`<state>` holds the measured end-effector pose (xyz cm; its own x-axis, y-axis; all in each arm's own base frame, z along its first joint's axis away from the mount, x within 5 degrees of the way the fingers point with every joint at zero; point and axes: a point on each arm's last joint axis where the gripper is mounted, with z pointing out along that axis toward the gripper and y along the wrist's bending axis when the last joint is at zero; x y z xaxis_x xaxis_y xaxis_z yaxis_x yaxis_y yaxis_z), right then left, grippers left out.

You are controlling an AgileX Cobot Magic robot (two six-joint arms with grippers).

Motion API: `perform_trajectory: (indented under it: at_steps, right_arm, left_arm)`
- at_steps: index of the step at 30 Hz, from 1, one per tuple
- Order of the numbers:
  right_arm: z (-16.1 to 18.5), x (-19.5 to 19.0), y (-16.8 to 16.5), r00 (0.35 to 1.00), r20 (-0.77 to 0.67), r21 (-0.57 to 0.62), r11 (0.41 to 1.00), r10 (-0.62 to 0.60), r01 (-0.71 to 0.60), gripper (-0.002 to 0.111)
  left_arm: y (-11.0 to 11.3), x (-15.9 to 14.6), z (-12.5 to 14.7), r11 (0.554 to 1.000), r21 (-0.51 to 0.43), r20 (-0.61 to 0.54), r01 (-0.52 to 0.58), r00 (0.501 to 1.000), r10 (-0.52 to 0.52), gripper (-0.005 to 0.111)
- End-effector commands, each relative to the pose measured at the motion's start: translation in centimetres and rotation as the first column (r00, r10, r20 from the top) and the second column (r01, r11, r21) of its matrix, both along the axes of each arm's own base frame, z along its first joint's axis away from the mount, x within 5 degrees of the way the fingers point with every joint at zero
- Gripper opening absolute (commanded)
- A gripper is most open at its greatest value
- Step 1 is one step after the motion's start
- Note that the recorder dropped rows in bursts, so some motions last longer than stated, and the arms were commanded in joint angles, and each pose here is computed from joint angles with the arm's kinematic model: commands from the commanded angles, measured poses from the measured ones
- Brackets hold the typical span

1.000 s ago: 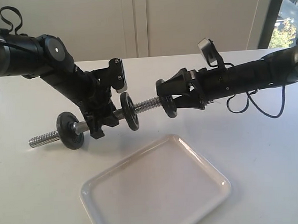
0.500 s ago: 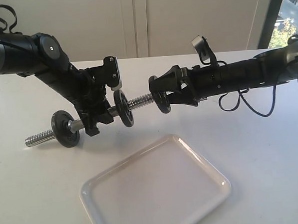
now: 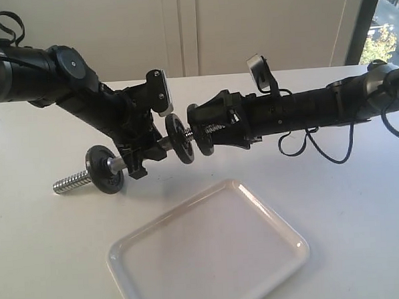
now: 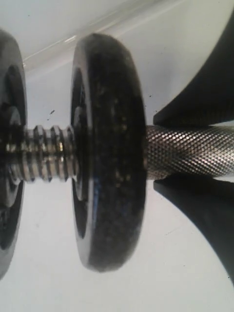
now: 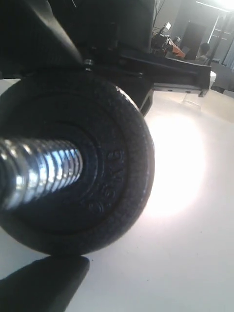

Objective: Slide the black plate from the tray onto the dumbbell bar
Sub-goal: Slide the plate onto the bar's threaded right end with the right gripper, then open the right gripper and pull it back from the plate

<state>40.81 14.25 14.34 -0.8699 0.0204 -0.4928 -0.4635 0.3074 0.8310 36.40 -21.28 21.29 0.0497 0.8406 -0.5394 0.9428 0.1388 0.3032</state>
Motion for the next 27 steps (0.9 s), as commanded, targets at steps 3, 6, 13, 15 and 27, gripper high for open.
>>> perform_trajectory:
  at_steps: [3, 6, 13, 15, 27]
  right_arm:
    - [1.7, 0.2, 0.5, 1.0, 0.022, 0.111, 0.994, -0.015, 0.013, 0.03]
    - [1.7, -0.2, 1.8, 1.0, 0.027, 0.11, 0.994, 0.016, -0.019, 0.066]
    - [1.6, -0.8, 3.4, 0.997, 0.059, 0.092, 0.994, 0.049, -0.054, 0.091]
    - [1.5, -0.7, 3.4, 0.997, 0.059, 0.079, 0.996, 0.042, -0.047, 0.105]
    - [1.4, 0.8, -0.4, 0.997, 0.06, 0.063, 0.997, -0.054, 0.05, 0.105]
  left_arm:
    - [-0.4, 0.1, 3.4, 0.991, -0.118, 0.064, -0.055, 0.996, 0.063, 0.0]
    - [-0.4, 0.1, 3.4, 0.992, -0.117, 0.065, -0.053, 0.996, 0.061, 0.0]
    - [-0.4, 0.1, 3.4, 0.992, -0.116, 0.068, -0.05, 0.996, 0.058, 0.0]
    - [-0.4, 0.1, 3.4, 0.992, -0.116, 0.068, -0.05, 0.996, 0.058, 0.0]
    - [-0.4, 0.2, 3.3, 0.992, -0.116, 0.072, -0.054, 0.995, 0.062, 0.0]
